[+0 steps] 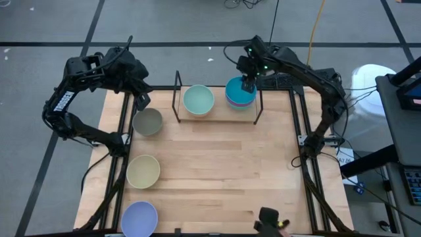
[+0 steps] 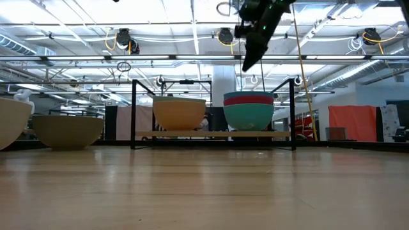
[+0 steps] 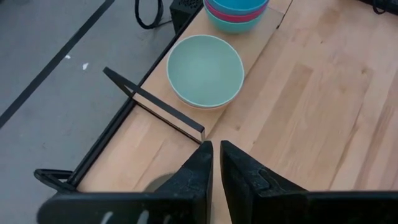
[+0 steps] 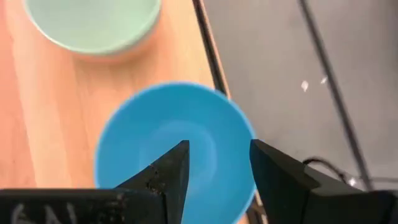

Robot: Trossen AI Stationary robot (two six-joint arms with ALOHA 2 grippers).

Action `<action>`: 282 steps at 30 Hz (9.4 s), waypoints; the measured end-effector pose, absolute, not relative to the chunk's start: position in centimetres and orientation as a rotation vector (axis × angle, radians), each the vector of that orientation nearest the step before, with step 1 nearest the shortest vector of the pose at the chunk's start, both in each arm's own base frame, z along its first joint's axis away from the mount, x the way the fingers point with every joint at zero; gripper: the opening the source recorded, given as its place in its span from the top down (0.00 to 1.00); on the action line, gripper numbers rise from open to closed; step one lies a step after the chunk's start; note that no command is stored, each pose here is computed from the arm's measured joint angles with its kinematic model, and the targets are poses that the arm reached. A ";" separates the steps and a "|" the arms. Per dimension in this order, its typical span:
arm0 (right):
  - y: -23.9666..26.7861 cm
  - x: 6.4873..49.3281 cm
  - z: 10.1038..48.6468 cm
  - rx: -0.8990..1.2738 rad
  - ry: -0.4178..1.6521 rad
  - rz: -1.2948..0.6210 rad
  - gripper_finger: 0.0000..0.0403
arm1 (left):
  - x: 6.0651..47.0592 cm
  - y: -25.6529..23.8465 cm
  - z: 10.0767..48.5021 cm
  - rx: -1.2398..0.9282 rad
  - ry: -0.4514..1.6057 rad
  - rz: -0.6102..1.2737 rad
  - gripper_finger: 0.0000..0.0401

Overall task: Place and stack bowls onto a shelf
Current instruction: Stack the brown bowl on top of the light green bowl on the shelf, then stack the purple bowl on top of the brown bowl on the shelf

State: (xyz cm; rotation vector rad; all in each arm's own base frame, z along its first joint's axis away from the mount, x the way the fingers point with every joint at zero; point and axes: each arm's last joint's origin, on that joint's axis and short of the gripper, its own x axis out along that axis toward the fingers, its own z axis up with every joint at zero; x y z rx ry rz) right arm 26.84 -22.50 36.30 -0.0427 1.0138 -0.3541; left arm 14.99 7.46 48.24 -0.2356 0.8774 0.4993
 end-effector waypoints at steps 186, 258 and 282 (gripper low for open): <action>-11.6 17.8 49.1 -0.419 0.527 -0.425 0.60 | 21.8 8.6 42.8 -0.192 1.125 0.703 0.98; -11.8 17.7 49.0 -0.353 0.542 -0.516 0.60 | 39.1 14.7 28.1 -0.100 1.490 0.217 0.82; -11.8 17.7 49.0 -0.353 0.541 -0.515 0.60 | 38.1 14.0 34.9 -0.071 1.348 0.239 0.71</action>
